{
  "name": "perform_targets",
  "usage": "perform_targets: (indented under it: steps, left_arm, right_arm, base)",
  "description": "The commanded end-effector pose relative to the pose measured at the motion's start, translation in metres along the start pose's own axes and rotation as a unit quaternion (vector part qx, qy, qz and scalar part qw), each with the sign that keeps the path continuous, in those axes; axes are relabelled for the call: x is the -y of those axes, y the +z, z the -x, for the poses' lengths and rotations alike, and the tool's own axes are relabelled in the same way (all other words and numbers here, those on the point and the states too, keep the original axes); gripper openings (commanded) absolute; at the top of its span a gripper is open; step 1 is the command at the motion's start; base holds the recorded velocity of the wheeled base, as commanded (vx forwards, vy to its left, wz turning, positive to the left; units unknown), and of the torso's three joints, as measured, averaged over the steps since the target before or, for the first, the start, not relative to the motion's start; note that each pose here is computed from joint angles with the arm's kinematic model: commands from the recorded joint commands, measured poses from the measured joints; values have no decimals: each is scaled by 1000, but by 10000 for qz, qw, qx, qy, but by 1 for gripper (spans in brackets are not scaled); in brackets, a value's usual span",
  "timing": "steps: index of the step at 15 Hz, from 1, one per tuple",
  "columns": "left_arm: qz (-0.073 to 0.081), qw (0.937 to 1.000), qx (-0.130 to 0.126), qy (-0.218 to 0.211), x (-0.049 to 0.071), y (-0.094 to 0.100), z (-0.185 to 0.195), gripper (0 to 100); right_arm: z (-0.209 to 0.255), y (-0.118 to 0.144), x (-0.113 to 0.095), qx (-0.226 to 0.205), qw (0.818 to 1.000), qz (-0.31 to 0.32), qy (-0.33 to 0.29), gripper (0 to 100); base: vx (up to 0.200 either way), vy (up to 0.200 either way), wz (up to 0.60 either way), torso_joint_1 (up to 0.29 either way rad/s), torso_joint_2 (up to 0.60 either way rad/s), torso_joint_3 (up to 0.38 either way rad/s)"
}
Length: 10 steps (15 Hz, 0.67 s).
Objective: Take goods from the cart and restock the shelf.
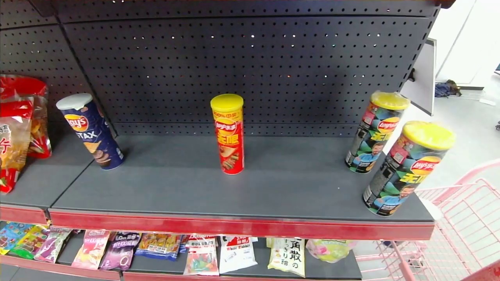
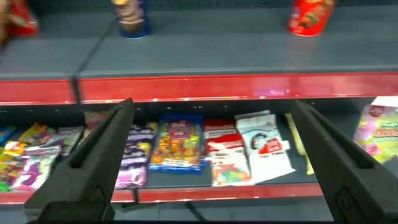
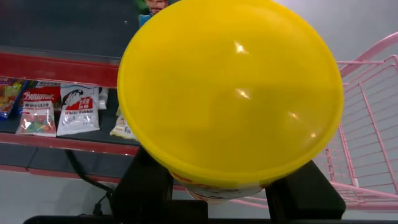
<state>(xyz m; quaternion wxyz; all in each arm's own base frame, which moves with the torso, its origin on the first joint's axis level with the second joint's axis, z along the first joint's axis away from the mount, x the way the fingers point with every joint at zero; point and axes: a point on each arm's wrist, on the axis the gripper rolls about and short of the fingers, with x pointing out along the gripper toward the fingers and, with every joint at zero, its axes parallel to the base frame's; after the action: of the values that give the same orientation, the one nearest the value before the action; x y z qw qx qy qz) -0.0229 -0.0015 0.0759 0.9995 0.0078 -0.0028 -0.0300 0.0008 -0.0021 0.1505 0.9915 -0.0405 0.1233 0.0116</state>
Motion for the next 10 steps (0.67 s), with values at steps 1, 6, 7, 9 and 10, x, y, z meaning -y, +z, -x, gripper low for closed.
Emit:
perform_targets:
  steps: [1,6,7,9,10]
  left_arm:
    - [1,10000,-3,1,0,0,0,100]
    - [1,10000,-3,9,0,0,0,100]
    - [1,10000,-3,1,0,0,0,100]
    - [1,10000,-3,9,0,0,0,100]
    - [1,10000,-3,9,0,0,0,100]
  right_arm:
    - [5,-3,0,171,9999,-15,0,0]
    - [6,-4,0,218,9997,-10,142,0]
    - [5,-4,0,204,9997,1,150,0]
    - [5,-5,0,183,9997,65,166,0]
    - [5,-5,0,183,9997,65,166,0]
  base:
    - [0,200,0,-2,-7,2]
    - [0,200,0,0,2,3]
    - [0,200,0,7,-2,2]
    - [0,200,0,5,2,2]
    - [0,200,0,-2,2,-2]
